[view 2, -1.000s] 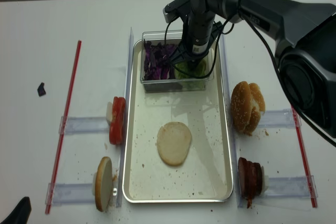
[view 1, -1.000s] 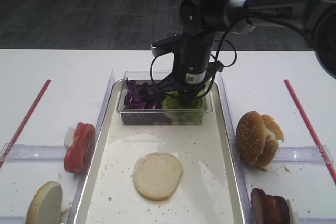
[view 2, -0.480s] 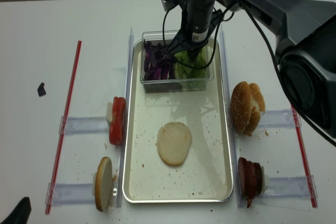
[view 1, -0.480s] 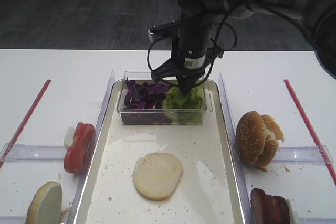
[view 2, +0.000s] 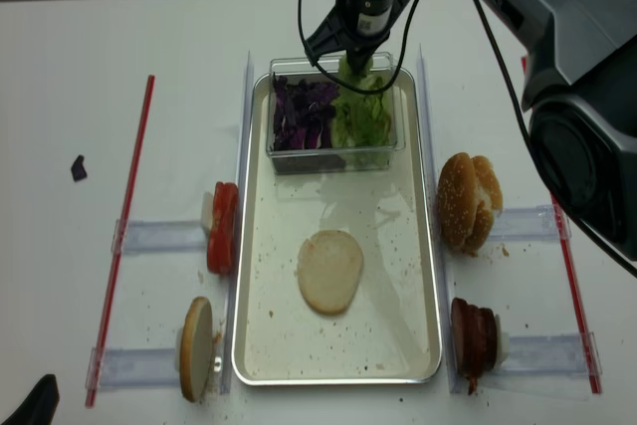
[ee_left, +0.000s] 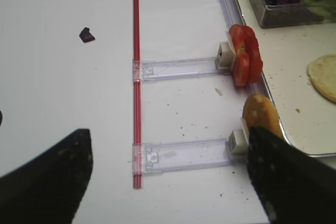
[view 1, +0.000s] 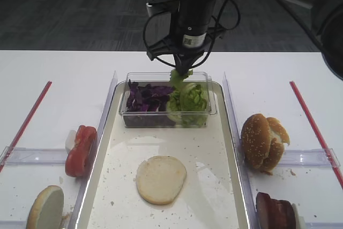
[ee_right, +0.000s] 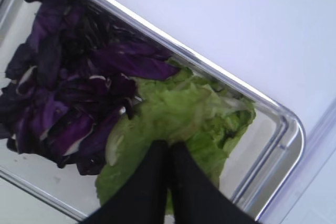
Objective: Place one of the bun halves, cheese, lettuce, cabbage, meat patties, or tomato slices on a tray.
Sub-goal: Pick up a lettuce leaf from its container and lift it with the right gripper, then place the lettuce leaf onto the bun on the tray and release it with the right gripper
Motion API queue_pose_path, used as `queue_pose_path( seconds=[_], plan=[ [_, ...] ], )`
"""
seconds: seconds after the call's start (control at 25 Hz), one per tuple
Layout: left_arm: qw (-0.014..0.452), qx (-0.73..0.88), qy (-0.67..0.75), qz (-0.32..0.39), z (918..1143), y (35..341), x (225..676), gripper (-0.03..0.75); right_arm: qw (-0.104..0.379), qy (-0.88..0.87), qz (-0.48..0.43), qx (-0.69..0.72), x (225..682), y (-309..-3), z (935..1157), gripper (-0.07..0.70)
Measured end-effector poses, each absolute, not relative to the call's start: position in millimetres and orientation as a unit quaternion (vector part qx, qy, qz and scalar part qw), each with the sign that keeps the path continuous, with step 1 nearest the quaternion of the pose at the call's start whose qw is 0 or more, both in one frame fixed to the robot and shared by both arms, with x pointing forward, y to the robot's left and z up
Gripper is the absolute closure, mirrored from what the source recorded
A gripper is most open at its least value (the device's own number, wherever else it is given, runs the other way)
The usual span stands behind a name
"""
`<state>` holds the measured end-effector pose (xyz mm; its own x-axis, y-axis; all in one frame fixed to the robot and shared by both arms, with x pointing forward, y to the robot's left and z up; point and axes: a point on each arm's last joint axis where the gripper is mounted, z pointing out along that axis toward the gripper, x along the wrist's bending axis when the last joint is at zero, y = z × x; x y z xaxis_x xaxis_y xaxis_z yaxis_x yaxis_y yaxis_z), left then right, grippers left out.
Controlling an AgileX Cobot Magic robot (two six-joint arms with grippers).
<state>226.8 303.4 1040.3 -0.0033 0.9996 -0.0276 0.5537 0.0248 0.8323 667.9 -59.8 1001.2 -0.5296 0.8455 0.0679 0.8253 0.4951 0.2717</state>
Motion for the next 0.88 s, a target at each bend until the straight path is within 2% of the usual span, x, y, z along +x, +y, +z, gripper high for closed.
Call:
queue_pose_path(
  seconds=[0.24,0.68,0.88],
  plan=[
    [0.342,0.618,0.629,0.326,1040.3,303.4,226.8,0.161,0.012,0.853,0.152,0.499,665.7,-55.5,1003.5,0.582],
    [0.342,0.618,0.629,0.326,1040.3,303.4,226.8,0.161,0.008,0.846,0.152,0.51,665.4,-55.3,1003.5,0.582],
    [0.342,0.618,0.629,0.326,1040.3,303.4,226.8,0.161,0.012,0.841,0.177,0.512,659.5,-56.8,1027.5,0.582]
  ],
)
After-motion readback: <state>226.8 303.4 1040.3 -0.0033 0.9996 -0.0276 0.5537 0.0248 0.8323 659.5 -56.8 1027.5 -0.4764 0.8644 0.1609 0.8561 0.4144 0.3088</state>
